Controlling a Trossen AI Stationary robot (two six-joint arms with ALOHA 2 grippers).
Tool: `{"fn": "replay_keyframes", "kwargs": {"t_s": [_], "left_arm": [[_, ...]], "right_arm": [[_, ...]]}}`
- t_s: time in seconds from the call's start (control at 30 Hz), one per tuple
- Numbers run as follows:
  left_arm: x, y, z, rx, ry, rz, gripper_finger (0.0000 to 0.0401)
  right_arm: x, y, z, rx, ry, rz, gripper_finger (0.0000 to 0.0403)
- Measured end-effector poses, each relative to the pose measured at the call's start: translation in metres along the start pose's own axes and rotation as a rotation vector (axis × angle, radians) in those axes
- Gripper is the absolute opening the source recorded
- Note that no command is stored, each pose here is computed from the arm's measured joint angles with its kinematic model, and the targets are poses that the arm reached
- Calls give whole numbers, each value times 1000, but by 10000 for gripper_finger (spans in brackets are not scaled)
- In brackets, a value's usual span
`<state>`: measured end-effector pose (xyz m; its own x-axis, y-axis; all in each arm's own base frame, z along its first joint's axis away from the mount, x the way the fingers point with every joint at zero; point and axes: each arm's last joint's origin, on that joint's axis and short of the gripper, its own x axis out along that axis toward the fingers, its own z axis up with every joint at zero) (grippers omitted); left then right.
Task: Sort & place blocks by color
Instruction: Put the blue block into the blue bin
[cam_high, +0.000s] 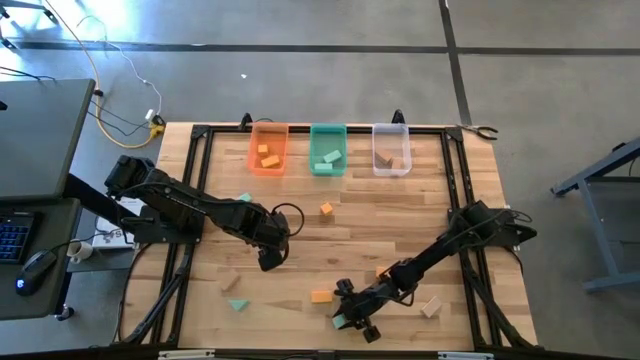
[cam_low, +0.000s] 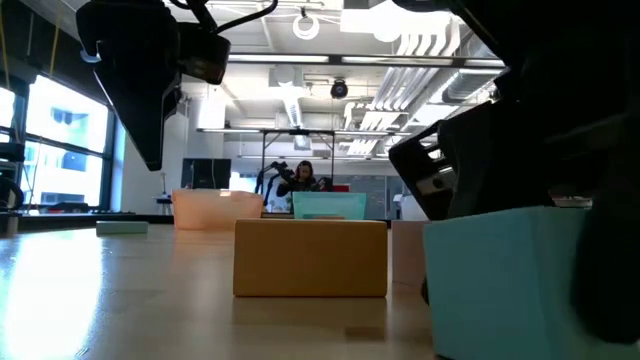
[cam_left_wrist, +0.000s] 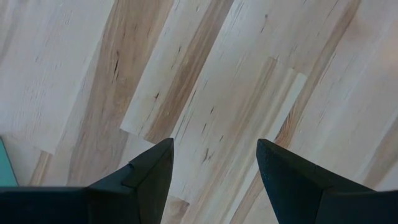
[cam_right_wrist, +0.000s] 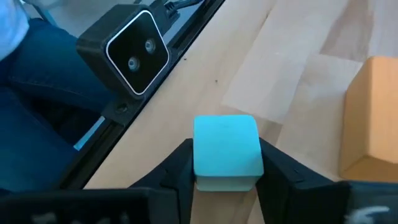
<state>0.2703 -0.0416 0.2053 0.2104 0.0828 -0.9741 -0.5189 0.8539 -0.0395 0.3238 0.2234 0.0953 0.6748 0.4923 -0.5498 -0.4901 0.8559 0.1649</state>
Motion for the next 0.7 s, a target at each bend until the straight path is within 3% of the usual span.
{"fn": "replay_keyframes", "kwargs": {"t_s": [0.4,0.7], "left_arm": [[0,2,2,32,-65,78,216],[-1,5,4,46,-141,175,216]], "right_arm": [[-29,-22,36,-74,-73,-108,107],[-83,-67,68,-214,-5,-443,107]]}}
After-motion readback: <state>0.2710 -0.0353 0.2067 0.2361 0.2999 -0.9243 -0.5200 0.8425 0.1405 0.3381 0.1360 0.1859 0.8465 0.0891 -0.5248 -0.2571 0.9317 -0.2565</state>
